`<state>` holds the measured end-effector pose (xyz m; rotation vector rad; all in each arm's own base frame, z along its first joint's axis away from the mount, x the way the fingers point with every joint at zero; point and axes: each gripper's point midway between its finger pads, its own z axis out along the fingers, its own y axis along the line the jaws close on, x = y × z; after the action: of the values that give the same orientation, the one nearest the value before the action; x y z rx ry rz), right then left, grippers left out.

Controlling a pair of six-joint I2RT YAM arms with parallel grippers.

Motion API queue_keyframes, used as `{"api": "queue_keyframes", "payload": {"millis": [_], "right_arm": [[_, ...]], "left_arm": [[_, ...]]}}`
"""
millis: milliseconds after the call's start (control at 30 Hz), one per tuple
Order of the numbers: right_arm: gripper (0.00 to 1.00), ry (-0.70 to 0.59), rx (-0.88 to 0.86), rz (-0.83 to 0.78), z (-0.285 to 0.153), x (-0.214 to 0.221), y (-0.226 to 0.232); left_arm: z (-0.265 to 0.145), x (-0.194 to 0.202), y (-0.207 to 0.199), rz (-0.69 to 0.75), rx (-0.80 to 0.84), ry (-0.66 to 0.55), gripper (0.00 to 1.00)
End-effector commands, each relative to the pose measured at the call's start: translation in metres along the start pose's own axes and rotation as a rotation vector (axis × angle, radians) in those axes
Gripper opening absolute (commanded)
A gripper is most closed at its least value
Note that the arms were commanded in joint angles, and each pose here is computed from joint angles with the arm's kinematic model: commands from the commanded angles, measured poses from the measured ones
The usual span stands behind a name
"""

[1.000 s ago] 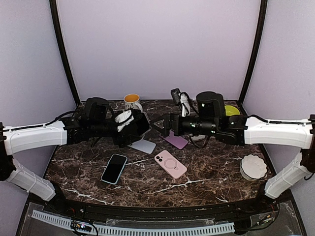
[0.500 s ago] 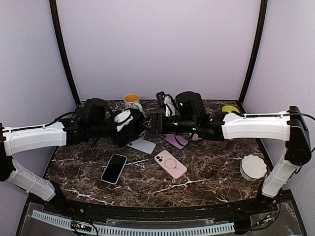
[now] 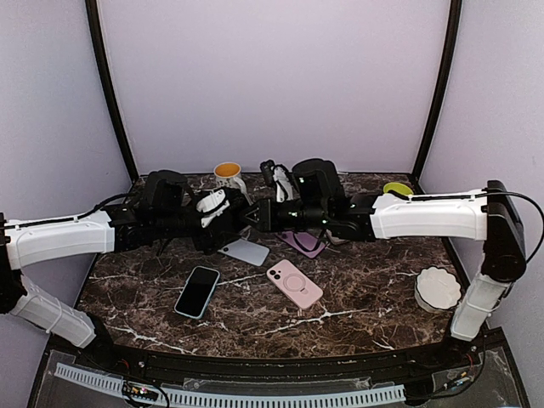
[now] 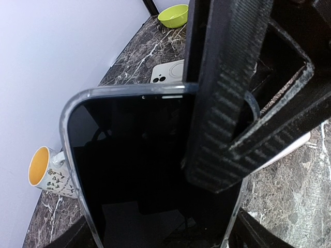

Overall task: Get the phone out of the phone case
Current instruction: Pass from the left arm to the right

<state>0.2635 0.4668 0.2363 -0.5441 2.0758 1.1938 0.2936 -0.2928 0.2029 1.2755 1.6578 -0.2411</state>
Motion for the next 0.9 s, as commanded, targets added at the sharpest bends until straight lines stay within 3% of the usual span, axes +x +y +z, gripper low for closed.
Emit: {"api": "queue_keyframes", "payload": {"millis": [0,200,300,433,500,533,567,867], "right_arm": [[0.18,-0.027,-0.061,-0.027,0.005,-0.011,0.018],[0.10,-0.030,-0.061,-0.037,0.008,-0.010,0.017],[0.01,-0.031,-0.062,-0.040,0.011,-0.008,0.015],[0.00,-0.019,-0.076,-0.052,0.014,-0.007,0.016],[0.00,-0.008,-0.097,-0.068,0.014,-0.007,0.021],[0.00,-0.006,-0.106,-0.079,0.014,-0.008,0.024],[0.00,-0.002,-0.108,-0.091,0.014,-0.008,0.025],[0.00,0.013,-0.057,-0.146,0.004,-0.013,-0.007]], "left_arm": [[-0.010,-0.022,0.010,0.002,-0.039,-0.076,0.55],[-0.009,-0.019,0.009,0.014,-0.040,-0.067,0.55],[-0.010,-0.019,0.010,0.031,-0.047,-0.064,0.55],[-0.013,-0.017,0.010,0.052,-0.059,-0.061,0.70],[-0.016,-0.016,0.011,0.066,-0.067,-0.061,0.83],[-0.016,-0.015,0.011,0.069,-0.068,-0.059,0.95],[-0.018,-0.015,0.011,0.078,-0.074,-0.063,0.98],[-0.033,-0.012,0.018,0.113,-0.134,-0.064,0.99]]}}
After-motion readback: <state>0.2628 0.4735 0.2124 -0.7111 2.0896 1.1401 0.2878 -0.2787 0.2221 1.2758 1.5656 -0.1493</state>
